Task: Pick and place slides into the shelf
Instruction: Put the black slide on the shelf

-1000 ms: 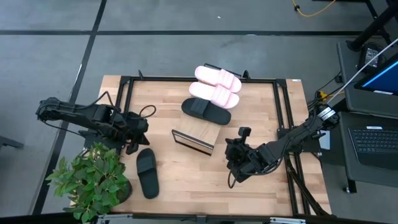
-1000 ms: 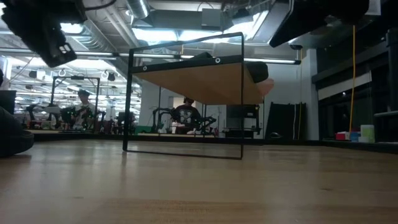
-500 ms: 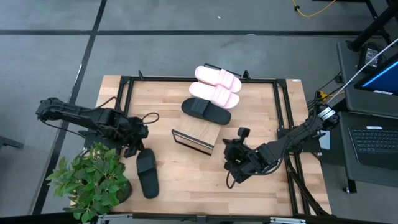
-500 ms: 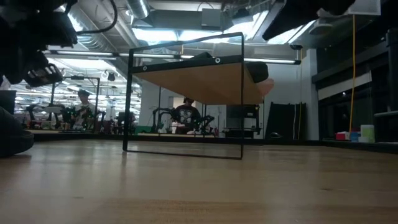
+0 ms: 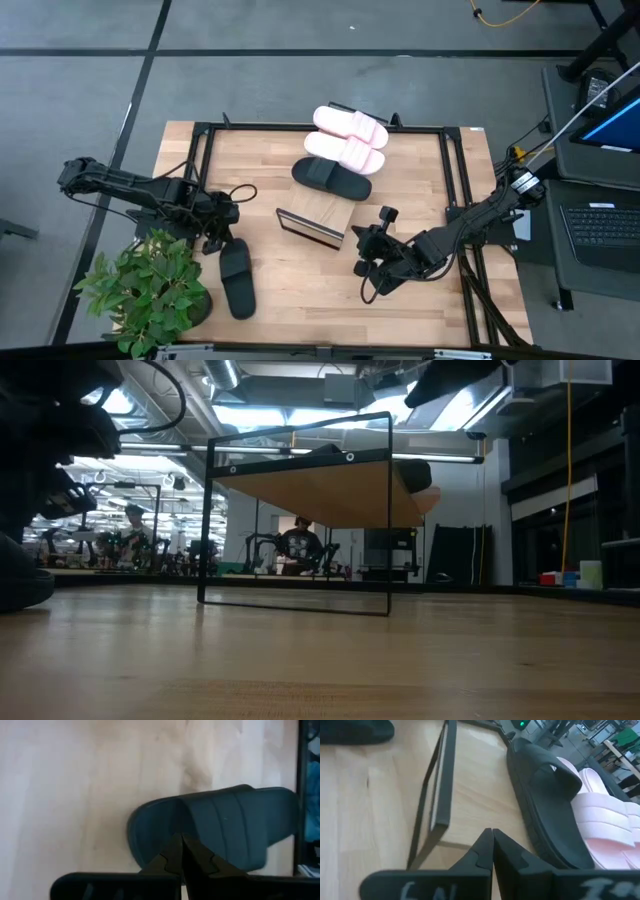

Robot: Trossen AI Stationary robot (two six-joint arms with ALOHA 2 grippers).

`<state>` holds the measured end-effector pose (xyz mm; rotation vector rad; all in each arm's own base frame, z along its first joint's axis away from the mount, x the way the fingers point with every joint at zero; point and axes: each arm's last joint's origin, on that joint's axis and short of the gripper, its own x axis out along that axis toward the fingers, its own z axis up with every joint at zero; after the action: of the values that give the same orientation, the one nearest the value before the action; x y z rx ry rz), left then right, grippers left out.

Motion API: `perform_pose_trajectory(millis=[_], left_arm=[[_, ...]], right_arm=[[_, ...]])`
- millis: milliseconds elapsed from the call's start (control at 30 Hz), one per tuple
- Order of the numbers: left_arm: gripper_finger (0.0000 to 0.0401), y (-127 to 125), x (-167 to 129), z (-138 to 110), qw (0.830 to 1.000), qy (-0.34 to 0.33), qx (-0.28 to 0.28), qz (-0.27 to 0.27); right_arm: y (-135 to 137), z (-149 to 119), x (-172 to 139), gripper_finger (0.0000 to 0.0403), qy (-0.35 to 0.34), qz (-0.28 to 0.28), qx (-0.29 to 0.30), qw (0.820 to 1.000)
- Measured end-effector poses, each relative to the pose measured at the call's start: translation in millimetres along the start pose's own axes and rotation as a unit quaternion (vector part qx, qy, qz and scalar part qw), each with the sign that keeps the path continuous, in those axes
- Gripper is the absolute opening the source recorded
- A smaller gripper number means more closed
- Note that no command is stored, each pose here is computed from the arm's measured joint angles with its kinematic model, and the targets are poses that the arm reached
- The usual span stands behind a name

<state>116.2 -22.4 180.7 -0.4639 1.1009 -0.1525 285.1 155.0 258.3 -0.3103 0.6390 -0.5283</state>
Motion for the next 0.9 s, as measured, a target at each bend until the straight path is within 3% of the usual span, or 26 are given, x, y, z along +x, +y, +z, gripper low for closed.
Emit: perform_pose_trajectory(millis=[700, 900], left_arm=[[0.0002, -0.5, 0.2, -0.5, 0.999, 0.006, -0.030, -0.012], [0.0052, 0.4, 0.2, 0.0, 1.000, -0.002, -0.031, 0.005]], right_arm=[[3.1, 6.5, -0.2, 0.0013, -0.021, 0.012, 0.035, 0.999], [3.0, 6.5, -0.2, 0.0004, -0.020, 0.012, 0.035, 0.999]])
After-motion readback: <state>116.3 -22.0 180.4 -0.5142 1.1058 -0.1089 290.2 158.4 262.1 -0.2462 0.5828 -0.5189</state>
